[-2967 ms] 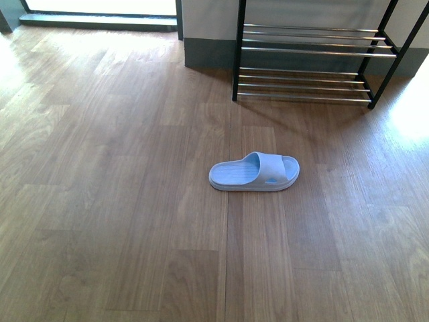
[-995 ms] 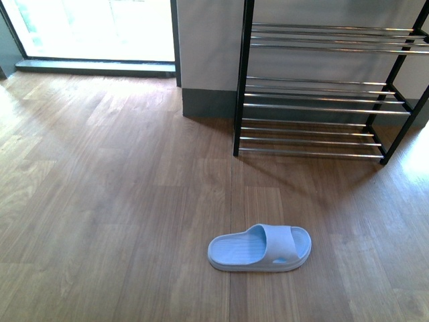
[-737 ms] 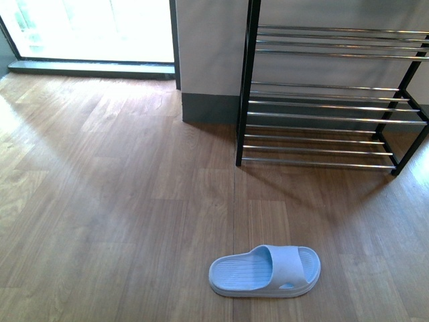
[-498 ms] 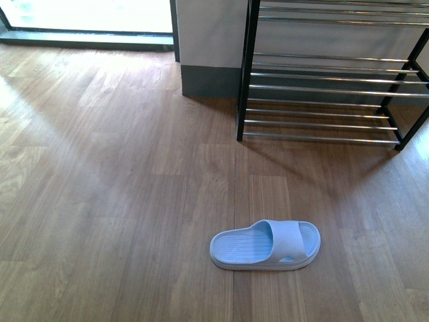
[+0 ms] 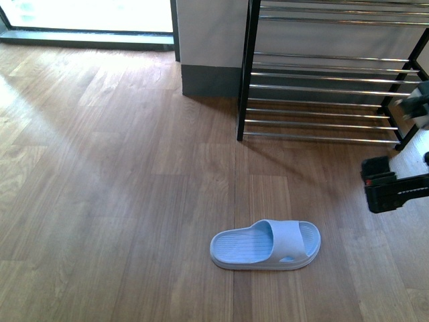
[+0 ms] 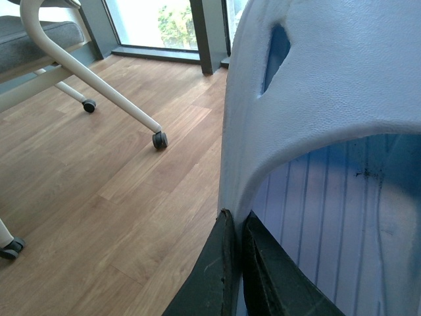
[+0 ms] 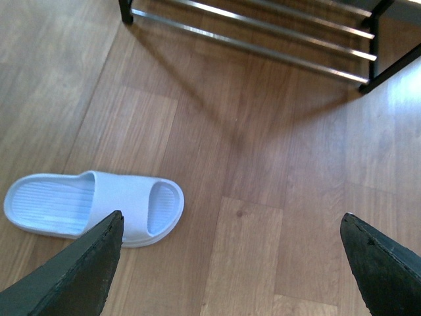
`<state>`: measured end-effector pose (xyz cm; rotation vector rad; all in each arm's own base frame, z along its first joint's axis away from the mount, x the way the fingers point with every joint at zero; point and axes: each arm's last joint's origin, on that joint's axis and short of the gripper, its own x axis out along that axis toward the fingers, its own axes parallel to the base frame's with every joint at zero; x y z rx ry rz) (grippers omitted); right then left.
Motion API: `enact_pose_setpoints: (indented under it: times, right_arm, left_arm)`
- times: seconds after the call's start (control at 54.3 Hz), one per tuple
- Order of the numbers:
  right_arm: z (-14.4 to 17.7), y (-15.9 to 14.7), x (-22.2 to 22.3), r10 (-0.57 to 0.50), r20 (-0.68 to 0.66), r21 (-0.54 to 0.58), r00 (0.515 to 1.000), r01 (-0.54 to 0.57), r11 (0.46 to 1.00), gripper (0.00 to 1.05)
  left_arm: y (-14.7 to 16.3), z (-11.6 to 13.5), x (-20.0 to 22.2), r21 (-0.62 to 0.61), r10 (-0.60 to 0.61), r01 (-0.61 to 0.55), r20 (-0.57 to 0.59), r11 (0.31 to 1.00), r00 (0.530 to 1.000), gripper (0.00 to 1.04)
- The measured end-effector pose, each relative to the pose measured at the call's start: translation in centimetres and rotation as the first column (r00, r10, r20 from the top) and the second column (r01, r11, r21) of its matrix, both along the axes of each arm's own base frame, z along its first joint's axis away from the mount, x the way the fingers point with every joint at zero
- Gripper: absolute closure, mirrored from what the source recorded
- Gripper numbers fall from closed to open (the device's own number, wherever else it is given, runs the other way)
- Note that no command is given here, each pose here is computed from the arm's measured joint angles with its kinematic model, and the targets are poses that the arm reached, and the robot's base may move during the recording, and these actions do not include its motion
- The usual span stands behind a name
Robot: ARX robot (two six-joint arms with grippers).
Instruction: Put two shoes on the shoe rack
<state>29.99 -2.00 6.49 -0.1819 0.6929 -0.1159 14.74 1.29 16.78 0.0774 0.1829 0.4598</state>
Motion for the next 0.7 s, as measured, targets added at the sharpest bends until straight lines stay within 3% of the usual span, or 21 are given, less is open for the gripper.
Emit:
enact_pose_setpoints:
  times: [0.184, 0.35, 0.479, 0.7]
  right_arm:
    - [-4.3, 0.1, 2.7, -0.021, -0.118, 0.015, 0.993, 0.023, 1.0, 0.09]
    - [-9.3, 2.5, 3.9, 0.027, -0.268, 0.122, 0.963, 0.006, 0.992, 0.09]
    - [-10.7, 4.4, 4.5, 0.076, -0.305, 0.191, 0.949, -0.017, 0.981, 0.09]
    - [-13.0, 7.0, 6.4, 0.091, -0.33, 0.204, 0.94, -0.024, 0.979, 0.09]
  left_arm:
    - [0.0, 0.0, 0.0, 0.0, 0.0, 0.0, 0.0, 1.0, 1.0, 1.03]
    - [0.0, 0.0, 0.0, 0.0, 0.0, 0.0, 0.0, 1.0, 1.0, 1.03]
    - [0.0, 0.0, 0.0, 0.0, 0.0, 0.0, 0.0, 1.0, 1.0, 1.03]
    - [0.0, 0.0, 0.0, 0.0, 0.0, 0.0, 0.0, 1.0, 1.0, 1.03]
